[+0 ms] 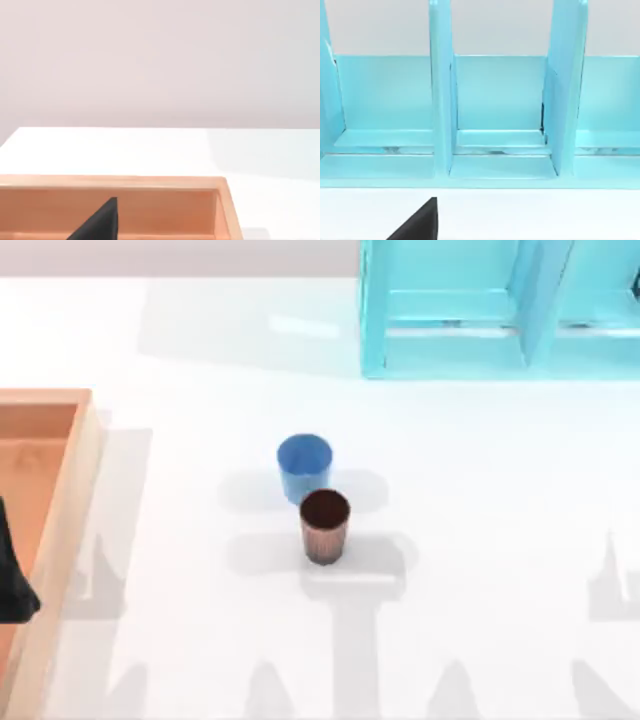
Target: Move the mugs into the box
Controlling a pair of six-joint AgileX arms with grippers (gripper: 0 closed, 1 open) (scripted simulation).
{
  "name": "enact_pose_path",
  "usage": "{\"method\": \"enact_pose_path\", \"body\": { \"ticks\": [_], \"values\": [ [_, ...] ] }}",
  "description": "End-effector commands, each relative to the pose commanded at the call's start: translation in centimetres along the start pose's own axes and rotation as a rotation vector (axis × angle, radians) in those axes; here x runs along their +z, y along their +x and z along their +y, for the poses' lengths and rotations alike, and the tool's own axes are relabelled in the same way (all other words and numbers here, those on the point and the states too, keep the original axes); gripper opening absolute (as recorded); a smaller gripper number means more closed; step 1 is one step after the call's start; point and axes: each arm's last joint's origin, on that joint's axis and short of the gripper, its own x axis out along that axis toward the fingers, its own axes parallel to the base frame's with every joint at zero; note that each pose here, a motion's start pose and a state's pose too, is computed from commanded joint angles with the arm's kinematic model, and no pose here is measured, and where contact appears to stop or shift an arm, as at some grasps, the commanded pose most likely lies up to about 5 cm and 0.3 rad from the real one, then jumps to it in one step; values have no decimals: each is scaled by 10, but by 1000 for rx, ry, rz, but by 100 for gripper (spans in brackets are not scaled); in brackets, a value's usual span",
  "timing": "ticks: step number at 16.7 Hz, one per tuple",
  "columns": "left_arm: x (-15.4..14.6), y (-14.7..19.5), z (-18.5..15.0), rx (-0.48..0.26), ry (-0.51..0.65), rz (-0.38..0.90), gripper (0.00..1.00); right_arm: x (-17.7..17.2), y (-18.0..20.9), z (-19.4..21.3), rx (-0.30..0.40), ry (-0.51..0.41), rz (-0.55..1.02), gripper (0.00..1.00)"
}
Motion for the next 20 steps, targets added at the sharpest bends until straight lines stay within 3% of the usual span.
{"method": "enact_pose_path", "body": {
  "ticks": [5, 11, 16, 20],
  "values": [
    [14, 0, -1, -3, -41, 11, 100, 0, 0, 0, 0, 0, 0, 100],
    [94, 12, -6, -30, -230, 146, 100, 0, 0, 0, 0, 0, 0, 100],
    [158, 72, -28, -37, -354, 509, 100, 0, 0, 0, 0, 0, 0, 100],
    [166, 145, -73, -5, -335, 918, 100, 0, 0, 0, 0, 0, 0, 100]
  ]
}}
